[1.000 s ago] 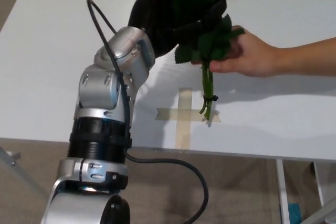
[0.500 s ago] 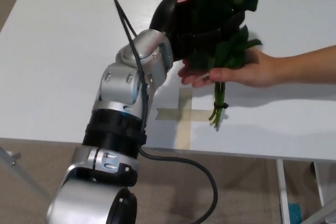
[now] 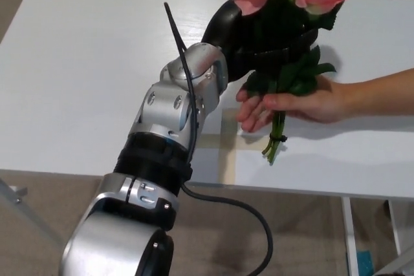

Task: Use the left hand to pick up the rose and passes it to a human.

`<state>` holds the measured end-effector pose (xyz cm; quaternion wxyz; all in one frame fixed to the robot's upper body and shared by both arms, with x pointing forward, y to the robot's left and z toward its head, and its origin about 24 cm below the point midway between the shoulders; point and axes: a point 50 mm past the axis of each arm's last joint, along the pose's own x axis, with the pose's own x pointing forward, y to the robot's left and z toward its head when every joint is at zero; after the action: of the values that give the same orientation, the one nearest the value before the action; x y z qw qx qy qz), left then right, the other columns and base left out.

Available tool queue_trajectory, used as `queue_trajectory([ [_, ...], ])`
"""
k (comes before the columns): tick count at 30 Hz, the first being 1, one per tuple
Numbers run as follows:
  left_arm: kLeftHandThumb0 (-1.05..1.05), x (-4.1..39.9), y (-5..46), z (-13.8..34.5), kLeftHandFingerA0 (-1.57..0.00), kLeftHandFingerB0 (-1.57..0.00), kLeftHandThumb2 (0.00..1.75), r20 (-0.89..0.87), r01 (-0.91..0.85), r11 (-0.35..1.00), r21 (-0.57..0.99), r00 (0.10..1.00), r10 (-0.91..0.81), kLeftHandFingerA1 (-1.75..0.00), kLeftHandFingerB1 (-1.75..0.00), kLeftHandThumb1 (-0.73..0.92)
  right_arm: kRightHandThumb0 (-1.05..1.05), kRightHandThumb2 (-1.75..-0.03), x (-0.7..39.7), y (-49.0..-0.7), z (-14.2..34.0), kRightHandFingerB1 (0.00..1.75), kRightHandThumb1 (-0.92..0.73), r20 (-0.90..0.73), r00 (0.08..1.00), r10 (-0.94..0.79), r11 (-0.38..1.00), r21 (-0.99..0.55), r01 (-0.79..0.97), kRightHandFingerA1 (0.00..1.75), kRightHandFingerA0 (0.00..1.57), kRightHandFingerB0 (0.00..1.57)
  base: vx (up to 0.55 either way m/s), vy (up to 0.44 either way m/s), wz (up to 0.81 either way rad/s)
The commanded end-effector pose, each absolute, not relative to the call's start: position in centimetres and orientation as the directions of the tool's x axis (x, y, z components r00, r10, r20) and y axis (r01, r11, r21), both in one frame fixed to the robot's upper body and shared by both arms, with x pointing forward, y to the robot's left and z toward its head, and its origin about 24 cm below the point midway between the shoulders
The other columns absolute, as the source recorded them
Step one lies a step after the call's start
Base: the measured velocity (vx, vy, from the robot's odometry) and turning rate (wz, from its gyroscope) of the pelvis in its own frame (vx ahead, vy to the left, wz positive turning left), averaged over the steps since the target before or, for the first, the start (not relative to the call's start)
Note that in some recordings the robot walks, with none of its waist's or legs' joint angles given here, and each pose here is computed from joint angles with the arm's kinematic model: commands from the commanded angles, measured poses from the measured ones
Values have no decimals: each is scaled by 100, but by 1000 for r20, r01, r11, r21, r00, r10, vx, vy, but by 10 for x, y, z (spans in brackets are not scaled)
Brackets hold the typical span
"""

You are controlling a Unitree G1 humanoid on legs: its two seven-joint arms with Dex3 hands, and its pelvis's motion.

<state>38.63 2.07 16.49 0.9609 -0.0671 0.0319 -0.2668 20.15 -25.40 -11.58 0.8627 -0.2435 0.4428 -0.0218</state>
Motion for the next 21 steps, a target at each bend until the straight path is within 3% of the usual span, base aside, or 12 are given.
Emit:
queue_trajectory([
  [1, -15, 376, 8, 155, -93, -83, 64, -4, 568, 799, -199, 815, -580, -138, -91, 83, -38, -60, 186, -254, -124, 43, -65, -788, 565, -246, 891, -413, -187, 49, 76, 62, 0, 0, 0],
  [7, -15, 375, 15, 148, -92, -85, 64, -16, 562, 803, -201, 817, -576, -138, -83, 83, -38, -60, 183, -255, -125, 44, -65, -791, 557, -251, 886, -420, -197, 49, 76, 62, 0, 0, 0],
  [8, -17, 375, 17, 146, -94, -89, 66, -16, 554, 811, -189, 824, -566, -136, -62, 81, -38, -60, 181, -255, -126, 44, -65, -794, 553, -253, 884, -422, -202, 49, 77, 63, 0, 0, 0],
  [9, -25, 375, 19, 148, -103, -82, 64, -25, 550, 817, -173, 827, -562, -110, -50, 77, -38, -60, 182, -255, -126, 44, -65, -793, 555, -252, 883, -423, -203, 50, 77, 63, 0, 0, 0],
  [10, -34, 376, 20, 150, -99, -49, 60, -38, 559, 815, -154, 821, -570, -68, -36, 66, -38, -60, 183, -255, -125, 44, -65, -791, 557, -252, 882, -425, -204, 50, 77, 63, 0, 0, 0],
  [13, -34, 377, 22, 152, -99, -49, 60, -55, 573, 808, -135, 810, -584, -68, -36, 66, -38, -60, 184, -254, -125, 44, -65, -789, 560, -252, 881, -427, -204, 50, 77, 63, 0, 0, 0],
  [14, -72, 378, 24, 154, 0, 0, 76, -67, 624, 777, -84, 774, -629, 0, -5, 44, -38, -59, 186, -254, -124, 44, -65, -787, 563, -251, 881, -427, -205, 50, 78, 64, 0, 0, 0],
  [16, -73, 379, 30, 158, 0, 0, 76, -114, 712, 702, 9, 698, -707, 0, -7, 40, -38, -59, 189, -253, -123, 44, -65, -784, 568, -250, 880, -428, -204, 50, 78, 63, 0, 0, 0],
  [17, -80, 379, 31, 158, 0, 0, 58, -118, 718, 695, 18, 692, -712, 0, -4, 45, -38, -59, 189, -253, -123, 44, -65, -785, 568, -249, 880, -428, -205, 50, 78, 63, 0, 0, 0],
  [21, -87, 376, 30, 158, 0, 0, 58, -133, 741, 668, 58, 669, -731, 0, -4, 48, -38, -60, 187, -253, -124, 44, -65, -787, 566, -248, 880, -427, -208, 49, 76, 62, 0, 0, 0],
])
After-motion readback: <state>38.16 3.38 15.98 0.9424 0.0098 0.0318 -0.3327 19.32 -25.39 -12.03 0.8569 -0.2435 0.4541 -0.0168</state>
